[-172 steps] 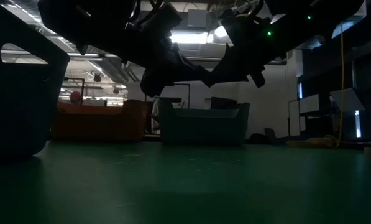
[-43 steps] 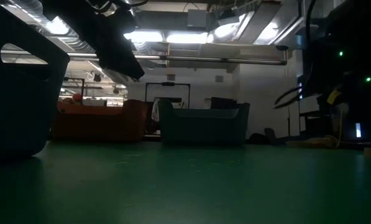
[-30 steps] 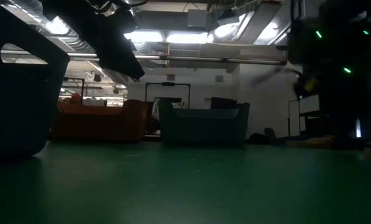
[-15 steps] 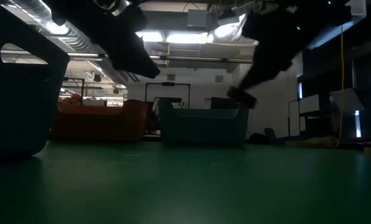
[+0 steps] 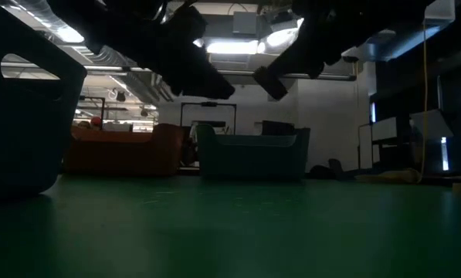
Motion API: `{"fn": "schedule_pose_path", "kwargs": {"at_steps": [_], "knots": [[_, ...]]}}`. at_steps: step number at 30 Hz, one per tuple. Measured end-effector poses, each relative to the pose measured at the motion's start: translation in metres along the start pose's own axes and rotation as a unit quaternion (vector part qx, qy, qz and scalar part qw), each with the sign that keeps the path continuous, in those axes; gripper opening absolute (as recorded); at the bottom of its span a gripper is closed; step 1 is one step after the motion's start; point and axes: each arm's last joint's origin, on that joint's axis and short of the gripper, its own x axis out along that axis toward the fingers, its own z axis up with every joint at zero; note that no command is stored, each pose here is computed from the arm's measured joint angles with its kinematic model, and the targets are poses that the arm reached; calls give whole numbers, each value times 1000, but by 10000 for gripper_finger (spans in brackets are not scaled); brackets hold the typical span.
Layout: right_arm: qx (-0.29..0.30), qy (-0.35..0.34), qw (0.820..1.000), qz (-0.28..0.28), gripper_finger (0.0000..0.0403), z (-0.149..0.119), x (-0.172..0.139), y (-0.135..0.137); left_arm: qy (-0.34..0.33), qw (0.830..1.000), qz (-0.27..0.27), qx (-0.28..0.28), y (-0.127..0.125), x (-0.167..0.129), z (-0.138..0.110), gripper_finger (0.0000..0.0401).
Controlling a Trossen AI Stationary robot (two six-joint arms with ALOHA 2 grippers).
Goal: Sort rubber bands into baskets
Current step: Put the small black rubber band into the orange bin
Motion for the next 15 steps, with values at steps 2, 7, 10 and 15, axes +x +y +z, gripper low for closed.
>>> {"fn": "schedule_pose_path", "kwargs": {"at_steps": [2, 7, 10, 15], "knots": [[-2, -12, 1000, 7, 1, 2, 0, 0, -14, 1000, -5, 18, -4, 5, -1, 155], [-9, -34, 999, 8, 1, 6, 2, 1, -64, 997, -14, 39, -12, 12, 1, 155], [-11, -46, 999, 22, 1, 7, 4, 2, -88, 995, -18, 46, -16, 13, 3, 155], [-12, -45, 998, 46, 1, 5, 11, 5, -109, 992, -19, 57, -17, 12, 7, 155]]}}
